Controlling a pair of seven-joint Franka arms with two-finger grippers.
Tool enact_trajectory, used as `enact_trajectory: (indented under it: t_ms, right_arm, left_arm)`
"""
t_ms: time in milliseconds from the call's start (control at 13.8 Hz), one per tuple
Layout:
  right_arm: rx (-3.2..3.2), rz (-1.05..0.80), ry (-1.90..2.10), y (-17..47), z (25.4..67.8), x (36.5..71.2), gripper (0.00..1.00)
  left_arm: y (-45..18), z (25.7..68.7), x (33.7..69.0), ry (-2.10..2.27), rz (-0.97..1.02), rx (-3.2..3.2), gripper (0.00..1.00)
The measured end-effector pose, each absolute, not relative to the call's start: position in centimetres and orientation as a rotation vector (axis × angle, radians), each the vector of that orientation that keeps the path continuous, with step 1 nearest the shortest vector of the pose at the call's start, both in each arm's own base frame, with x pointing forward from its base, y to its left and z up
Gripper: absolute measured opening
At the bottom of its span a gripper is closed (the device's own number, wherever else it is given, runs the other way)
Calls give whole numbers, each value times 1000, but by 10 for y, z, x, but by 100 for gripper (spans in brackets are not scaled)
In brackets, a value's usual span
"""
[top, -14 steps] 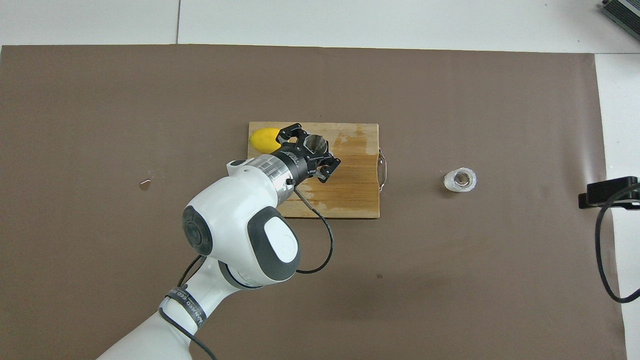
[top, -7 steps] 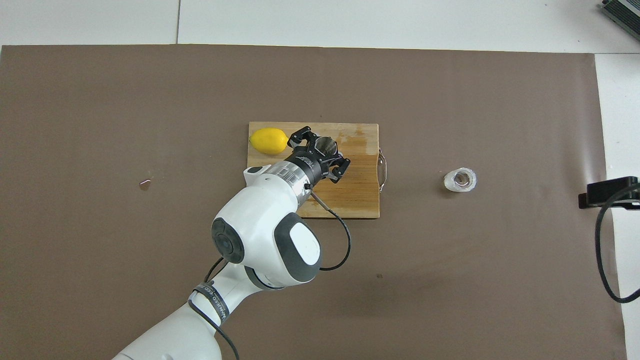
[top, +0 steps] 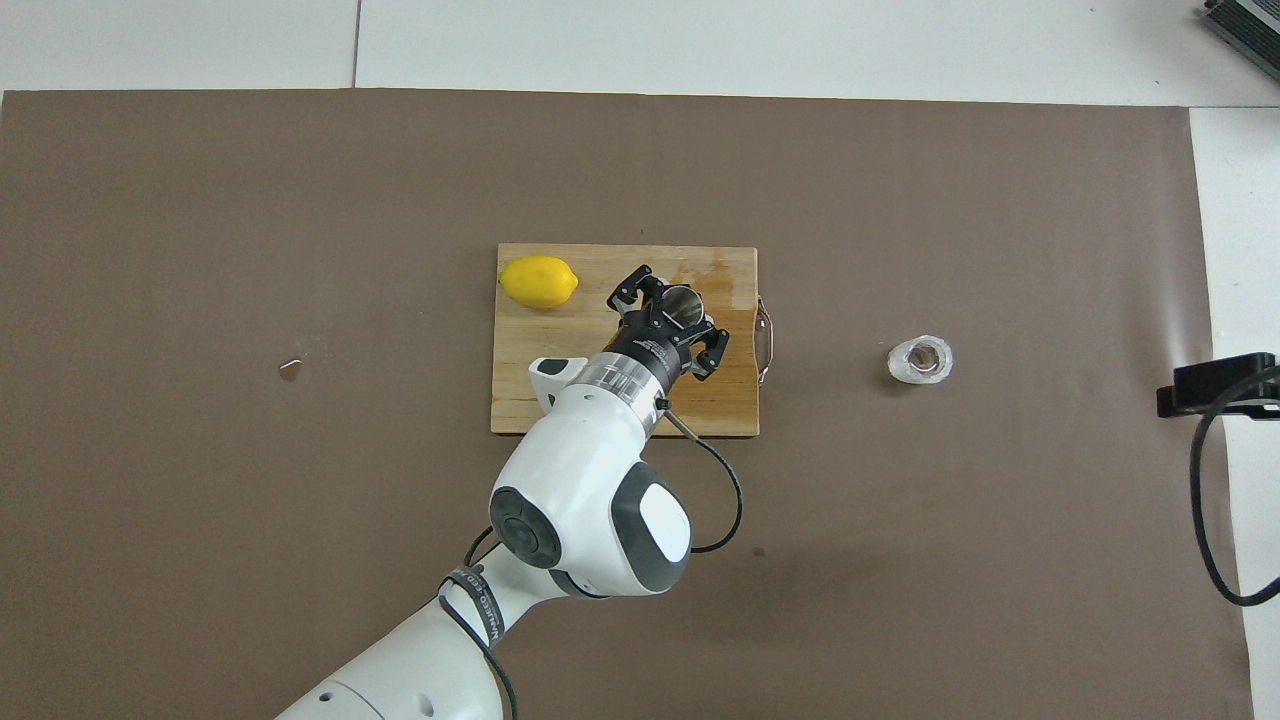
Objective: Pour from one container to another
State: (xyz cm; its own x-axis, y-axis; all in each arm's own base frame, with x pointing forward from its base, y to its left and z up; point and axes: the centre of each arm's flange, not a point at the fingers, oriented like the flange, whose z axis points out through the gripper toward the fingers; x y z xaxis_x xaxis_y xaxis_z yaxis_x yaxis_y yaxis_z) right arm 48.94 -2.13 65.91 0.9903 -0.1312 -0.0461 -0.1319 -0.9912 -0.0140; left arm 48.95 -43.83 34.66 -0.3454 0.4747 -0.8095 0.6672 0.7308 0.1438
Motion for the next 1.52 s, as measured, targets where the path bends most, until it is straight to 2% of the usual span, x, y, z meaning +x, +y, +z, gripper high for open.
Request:
enact_trajectory:
  t_ms: [217, 362, 868, 1085, 1446, 1519]
  right_arm:
    - [-3117, 70, 206, -21, 659, 489, 100]
    - [-3117, 70, 206, -21, 659, 489, 100]
    - [-3118, 72, 200, -19, 659, 489, 100]
    - [-3116, 72, 211, -23, 659, 489, 100]
    - [-3113, 71, 225, -28, 659, 489, 100]
    - [-3113, 71, 225, -28, 659, 489, 100]
  left_arm:
    - [-444, 341, 491, 2010, -268, 866, 19]
    - [-444, 340, 492, 2012, -268, 864, 30]
    - [-444, 336, 492, 2019, -267, 862, 32]
    - [-443, 335, 492, 2023, -268, 856, 43]
    - [-443, 335, 492, 2024, -268, 853, 52]
    - [-443, 335, 492, 2024, -268, 852, 60]
